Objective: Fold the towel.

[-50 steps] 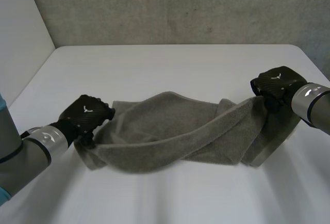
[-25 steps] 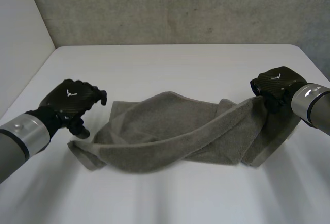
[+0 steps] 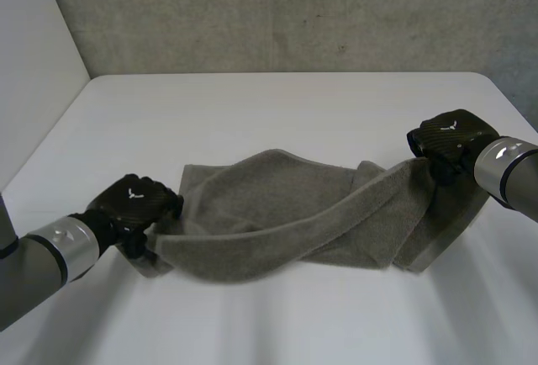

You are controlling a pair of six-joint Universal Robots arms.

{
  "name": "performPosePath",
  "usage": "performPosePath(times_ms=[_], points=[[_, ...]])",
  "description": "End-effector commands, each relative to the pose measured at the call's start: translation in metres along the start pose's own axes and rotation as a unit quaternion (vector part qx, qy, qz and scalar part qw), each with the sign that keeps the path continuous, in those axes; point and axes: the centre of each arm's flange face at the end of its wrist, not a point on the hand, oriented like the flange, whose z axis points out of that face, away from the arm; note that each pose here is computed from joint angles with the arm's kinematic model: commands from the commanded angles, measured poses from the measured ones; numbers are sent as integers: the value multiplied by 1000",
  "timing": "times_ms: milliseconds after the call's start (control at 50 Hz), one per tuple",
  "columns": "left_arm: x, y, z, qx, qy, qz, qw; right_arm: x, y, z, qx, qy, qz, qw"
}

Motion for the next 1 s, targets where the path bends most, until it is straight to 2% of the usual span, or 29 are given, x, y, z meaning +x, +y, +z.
performPosePath(times_ms=[20, 180, 240, 280, 300, 340, 380, 400, 440, 460, 540, 600, 680, 760, 840, 920, 1000], points=[[0, 6, 9, -9, 8, 0, 1000, 0, 0, 0, 0, 0, 0, 1000], [-4, 4, 12, -4, 5, -5, 1000, -1, 3, 4, -4, -2, 2, 1000], [-13, -9, 11, 18, -11, -4, 1000, 4, 0, 2, 0, 6, 1, 1000], [-29, -45, -4, 77, -46, -12, 996, 11, -10, -4, 14, 19, -4, 1000], [-29, -46, -4, 77, -47, -12, 996, 11, -10, -5, 14, 19, -4, 1000], [-37, -63, -13, 108, -63, -24, 992, 17, -22, -14, 31, 33, -9, 999], [-53, -101, -36, 175, -93, -44, 979, 33, -53, -39, 79, 67, -17, 994], [-53, -101, -36, 176, -93, -44, 979, 33, -54, -39, 79, 68, -18, 994], [-64, -135, -60, 236, -114, -51, 964, 44, -85, -73, 127, 95, -30, 987], [-64, -135, -60, 236, -114, -51, 964, 44, -85, -73, 127, 95, -30, 987], [-80, -167, -88, 294, -145, -52, 943, 55, -122, -121, 168, 124, -50, 977], [-92, -171, -92, 295, -160, -50, 941, 57, -125, -131, 143, 115, -67, 981], [-94, -163, -84, 271, -155, -64, 948, 58, -107, -119, 82, 89, -102, 987], [-94, -132, -49, 208, -129, -101, 964, 50, -74, -81, 7, 38, -141, 989], [-89, -115, -26, 166, -108, -105, 975, 39, -63, -62, -10, 7, -140, 990], [-75, -97, 13, 105, -100, -68, 987, 16, -57, -32, -13, -29, -150, 988], [-75, -87, 39, 70, -119, -29, 990, 12, -52, -8, -16, -16, -158, 987]])
